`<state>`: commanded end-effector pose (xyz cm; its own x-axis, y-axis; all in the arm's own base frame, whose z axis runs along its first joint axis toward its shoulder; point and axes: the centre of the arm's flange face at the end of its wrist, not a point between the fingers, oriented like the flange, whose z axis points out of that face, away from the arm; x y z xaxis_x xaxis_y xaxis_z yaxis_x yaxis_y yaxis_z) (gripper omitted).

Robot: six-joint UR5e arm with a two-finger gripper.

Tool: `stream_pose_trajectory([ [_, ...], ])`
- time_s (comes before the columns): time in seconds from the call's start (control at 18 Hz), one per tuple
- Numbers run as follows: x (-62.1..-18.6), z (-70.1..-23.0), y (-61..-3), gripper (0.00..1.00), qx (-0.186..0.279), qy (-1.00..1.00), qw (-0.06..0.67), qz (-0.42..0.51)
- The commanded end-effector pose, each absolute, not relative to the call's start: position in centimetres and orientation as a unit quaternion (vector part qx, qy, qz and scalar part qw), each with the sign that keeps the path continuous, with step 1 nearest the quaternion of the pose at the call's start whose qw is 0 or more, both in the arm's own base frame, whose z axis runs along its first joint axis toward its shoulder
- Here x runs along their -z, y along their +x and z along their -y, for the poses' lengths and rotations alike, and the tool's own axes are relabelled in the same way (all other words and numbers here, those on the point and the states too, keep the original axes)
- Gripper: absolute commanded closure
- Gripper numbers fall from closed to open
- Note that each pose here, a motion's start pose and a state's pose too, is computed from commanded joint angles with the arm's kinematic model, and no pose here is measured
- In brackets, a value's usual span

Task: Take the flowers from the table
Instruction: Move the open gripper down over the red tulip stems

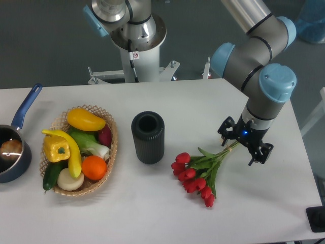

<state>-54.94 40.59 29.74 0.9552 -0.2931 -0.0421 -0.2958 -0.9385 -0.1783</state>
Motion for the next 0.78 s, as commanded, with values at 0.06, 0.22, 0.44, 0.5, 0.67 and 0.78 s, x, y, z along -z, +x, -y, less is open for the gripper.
stream_pose_trajectory([
  [0.06,-29.7,-40.6,-54.9,0.0,-0.008,-0.985,0.091,-0.15],
  [0.22,-29.7,-40.8,-54.7,0.0,-0.007,-0.984,0.092,-0.152],
  [0.44,-27.7,-40.4,-53.4,0.0,-0.012,-0.984,0.093,-0.154],
  [0.5,-26.6,-40.3,-52.6,0.0,-0.008,-0.984,0.092,-0.155],
  [0.67,-25.0,-39.8,-51.0,0.0,0.011,-0.984,0.093,-0.153],
  [0.78,-24.6,-39.9,-50.7,0.0,0.019,-0.982,0.103,-0.154],
])
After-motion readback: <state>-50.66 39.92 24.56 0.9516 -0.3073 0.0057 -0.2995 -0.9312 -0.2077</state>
